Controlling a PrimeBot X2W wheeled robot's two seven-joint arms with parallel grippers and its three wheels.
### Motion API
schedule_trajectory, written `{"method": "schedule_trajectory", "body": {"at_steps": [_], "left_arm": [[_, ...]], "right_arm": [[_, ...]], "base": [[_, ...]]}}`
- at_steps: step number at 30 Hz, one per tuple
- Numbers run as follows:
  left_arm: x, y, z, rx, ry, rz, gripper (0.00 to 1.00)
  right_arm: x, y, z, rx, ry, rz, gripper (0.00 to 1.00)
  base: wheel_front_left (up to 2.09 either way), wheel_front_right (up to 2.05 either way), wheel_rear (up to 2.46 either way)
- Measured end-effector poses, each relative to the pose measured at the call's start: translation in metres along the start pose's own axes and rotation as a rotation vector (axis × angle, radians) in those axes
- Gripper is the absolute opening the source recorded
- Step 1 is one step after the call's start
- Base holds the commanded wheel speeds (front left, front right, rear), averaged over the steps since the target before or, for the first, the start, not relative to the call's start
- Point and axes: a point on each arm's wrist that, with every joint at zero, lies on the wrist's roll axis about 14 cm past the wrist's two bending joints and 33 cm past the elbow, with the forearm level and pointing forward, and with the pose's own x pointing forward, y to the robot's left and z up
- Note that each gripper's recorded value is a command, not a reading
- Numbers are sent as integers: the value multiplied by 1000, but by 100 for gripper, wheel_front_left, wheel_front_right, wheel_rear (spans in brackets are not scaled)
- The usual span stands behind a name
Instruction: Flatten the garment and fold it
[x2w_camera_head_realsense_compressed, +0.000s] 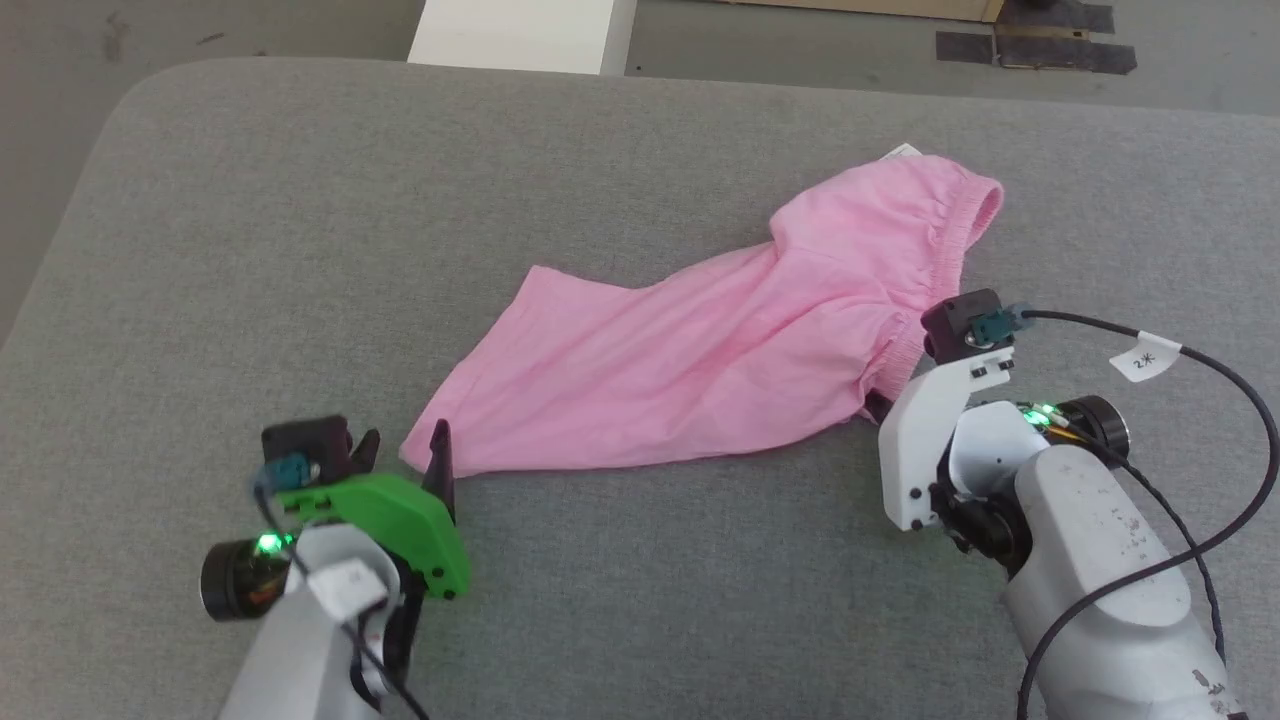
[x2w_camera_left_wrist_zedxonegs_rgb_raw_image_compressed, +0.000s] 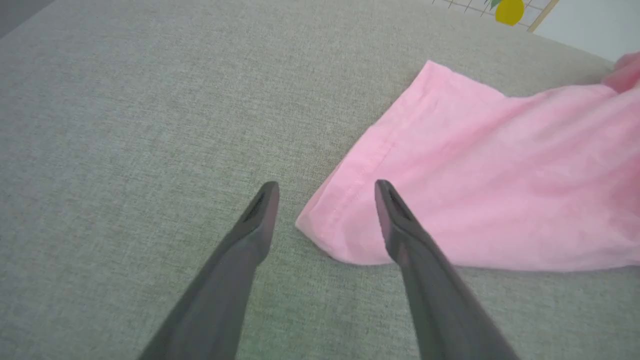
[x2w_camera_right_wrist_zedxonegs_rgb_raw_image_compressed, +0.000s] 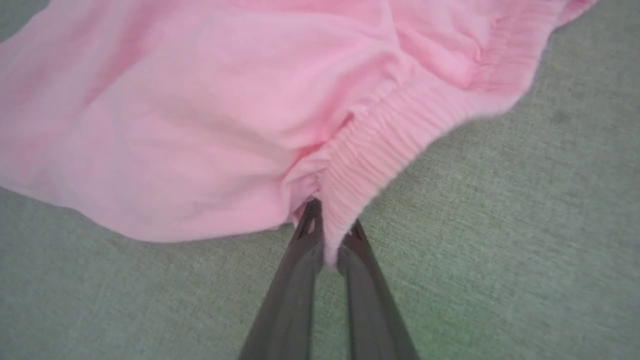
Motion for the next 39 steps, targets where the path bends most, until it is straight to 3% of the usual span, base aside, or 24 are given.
{"method": "schedule_trajectory", "body": {"at_steps": [7,8,9,14,18,23,32,39], "left_arm": [[13,10,-33,41,276,40,100],[14,9,-37,34,302,34,43],[16,5,-38,23,318,19,0],[19,-13,-37,-70,337,-43,0],[17,-31,-13,-144,252,-109,0],[10,-50,71,-204,-4,-214,0],[-45,-79,258,-138,-482,-357,0],[-48,-91,313,-47,-540,-346,0]], "right_arm": [[-3,2,1,-13,-7,10,0],[-4,2,1,-10,-9,11,0],[-5,1,1,-9,-11,10,0],[-11,-5,5,4,-34,-1,0],[-21,-11,20,19,-93,-9,0],[-49,-15,62,79,-219,24,0],[-146,-13,177,64,-472,119,0],[-177,-12,211,102,-478,173,0]], "base": [[0,0,0],[0,0,0],[0,0,0],[0,0,0],[0,0,0],[0,0,0],[0,0,0],[0,0,0]]}}
